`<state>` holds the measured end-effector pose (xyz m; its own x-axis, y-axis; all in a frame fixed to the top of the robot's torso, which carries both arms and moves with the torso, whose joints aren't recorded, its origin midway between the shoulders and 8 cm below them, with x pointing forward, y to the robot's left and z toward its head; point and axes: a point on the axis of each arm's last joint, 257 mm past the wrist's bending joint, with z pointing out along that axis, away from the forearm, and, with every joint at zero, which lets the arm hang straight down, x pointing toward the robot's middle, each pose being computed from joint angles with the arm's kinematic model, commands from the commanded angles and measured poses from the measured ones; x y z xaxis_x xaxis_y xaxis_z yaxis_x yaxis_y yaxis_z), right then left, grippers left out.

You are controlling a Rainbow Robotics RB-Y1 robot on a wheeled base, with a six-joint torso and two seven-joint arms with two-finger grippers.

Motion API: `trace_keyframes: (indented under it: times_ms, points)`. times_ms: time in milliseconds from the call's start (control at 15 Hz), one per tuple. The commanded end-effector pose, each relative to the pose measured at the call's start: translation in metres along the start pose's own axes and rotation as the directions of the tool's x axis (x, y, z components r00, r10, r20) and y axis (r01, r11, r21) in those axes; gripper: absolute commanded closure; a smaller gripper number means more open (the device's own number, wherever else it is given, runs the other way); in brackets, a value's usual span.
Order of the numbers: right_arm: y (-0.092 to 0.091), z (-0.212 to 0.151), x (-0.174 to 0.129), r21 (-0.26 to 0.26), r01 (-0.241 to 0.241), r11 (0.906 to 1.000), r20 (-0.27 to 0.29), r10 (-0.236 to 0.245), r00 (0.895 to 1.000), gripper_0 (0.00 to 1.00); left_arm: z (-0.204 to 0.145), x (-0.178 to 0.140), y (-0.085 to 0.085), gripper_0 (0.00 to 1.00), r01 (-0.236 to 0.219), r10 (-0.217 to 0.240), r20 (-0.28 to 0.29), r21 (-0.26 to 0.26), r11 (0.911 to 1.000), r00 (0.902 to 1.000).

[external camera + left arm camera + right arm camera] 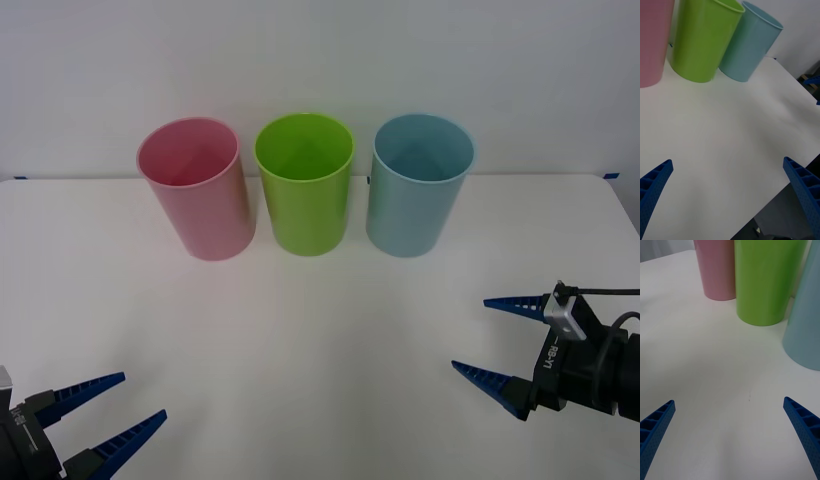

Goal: Put cans in the blue bin and PET bottles in the pink bin and trash in the green bin.

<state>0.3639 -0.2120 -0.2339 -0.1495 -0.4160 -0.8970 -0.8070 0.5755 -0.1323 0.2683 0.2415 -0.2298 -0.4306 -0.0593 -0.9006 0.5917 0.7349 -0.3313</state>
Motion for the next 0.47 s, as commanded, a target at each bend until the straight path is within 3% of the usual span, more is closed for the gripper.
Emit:
trace_keyframes:
  times_ms: [67,467]
  points:
    - [0.0,0.0,0.0,0.0,0.0,1.0,0.0,0.0,1.0,0.0,0.0001,-0.0002,-0.0002,0.0,0.001,-0.001,0.001,0.001,1.0,1.0]
    - [0.0,0.0,0.0,0.0,0.0,1.0,0.0,0.0,1.0,0.0,0.0001,-0.0002,-0.0002,0.0,0.001,-0.001,0.001,0.001,1.0,1.0]
